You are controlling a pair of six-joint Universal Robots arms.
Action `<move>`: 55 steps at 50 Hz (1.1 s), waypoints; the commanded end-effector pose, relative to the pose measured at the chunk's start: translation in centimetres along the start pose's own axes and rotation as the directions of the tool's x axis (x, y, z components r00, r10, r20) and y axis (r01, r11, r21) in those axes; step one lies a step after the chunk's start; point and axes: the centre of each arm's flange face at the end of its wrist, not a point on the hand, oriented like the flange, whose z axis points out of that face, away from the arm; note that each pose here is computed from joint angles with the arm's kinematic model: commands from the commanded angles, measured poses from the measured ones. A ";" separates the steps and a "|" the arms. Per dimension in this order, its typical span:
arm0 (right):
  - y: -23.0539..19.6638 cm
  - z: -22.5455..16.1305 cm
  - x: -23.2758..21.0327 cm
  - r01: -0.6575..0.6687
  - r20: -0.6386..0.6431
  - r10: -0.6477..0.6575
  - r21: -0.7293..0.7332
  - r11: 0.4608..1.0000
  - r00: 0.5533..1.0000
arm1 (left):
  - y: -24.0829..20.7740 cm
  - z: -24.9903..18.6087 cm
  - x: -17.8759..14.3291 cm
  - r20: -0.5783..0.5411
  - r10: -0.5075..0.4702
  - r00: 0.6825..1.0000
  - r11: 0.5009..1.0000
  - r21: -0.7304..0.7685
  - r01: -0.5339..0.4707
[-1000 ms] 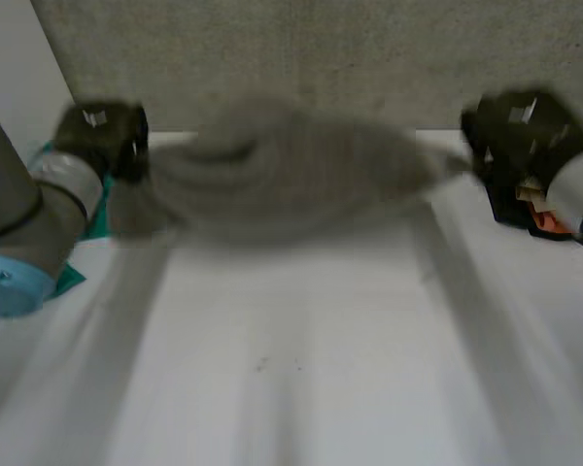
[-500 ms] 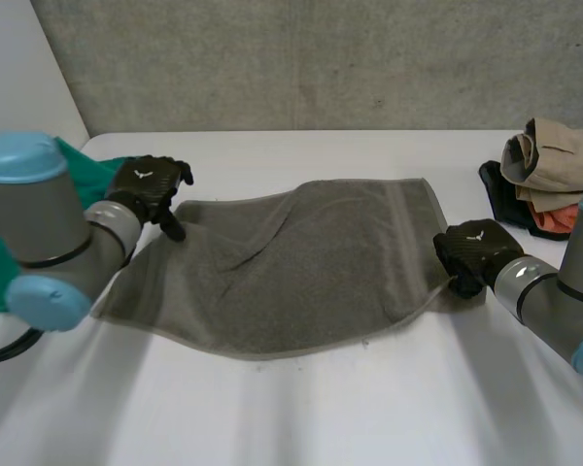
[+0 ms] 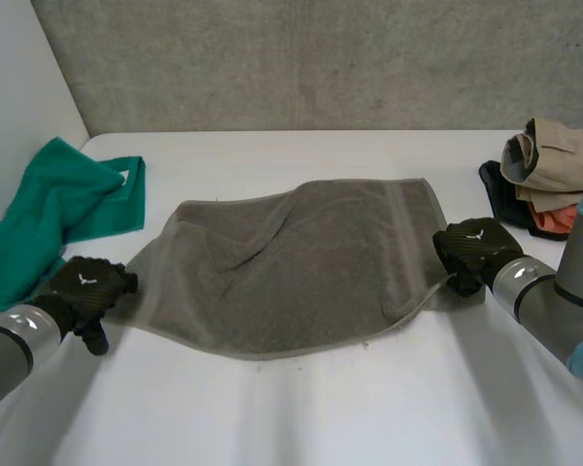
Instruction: Fold the laundry.
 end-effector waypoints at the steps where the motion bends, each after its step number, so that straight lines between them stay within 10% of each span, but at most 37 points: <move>1: 0.2 -0.1 -0.2 0.001 0.006 -0.001 -0.005 1.000 1.000 | 0.8 2.7 -0.9 -0.017 -0.006 1.000 1.000 0.023 0.007; 55: 1.6 -0.2 -1.4 0.036 0.045 -0.034 -0.043 0.998 0.998 | -0.4 5.8 -1.3 -0.029 0.037 0.999 0.997 0.069 -0.035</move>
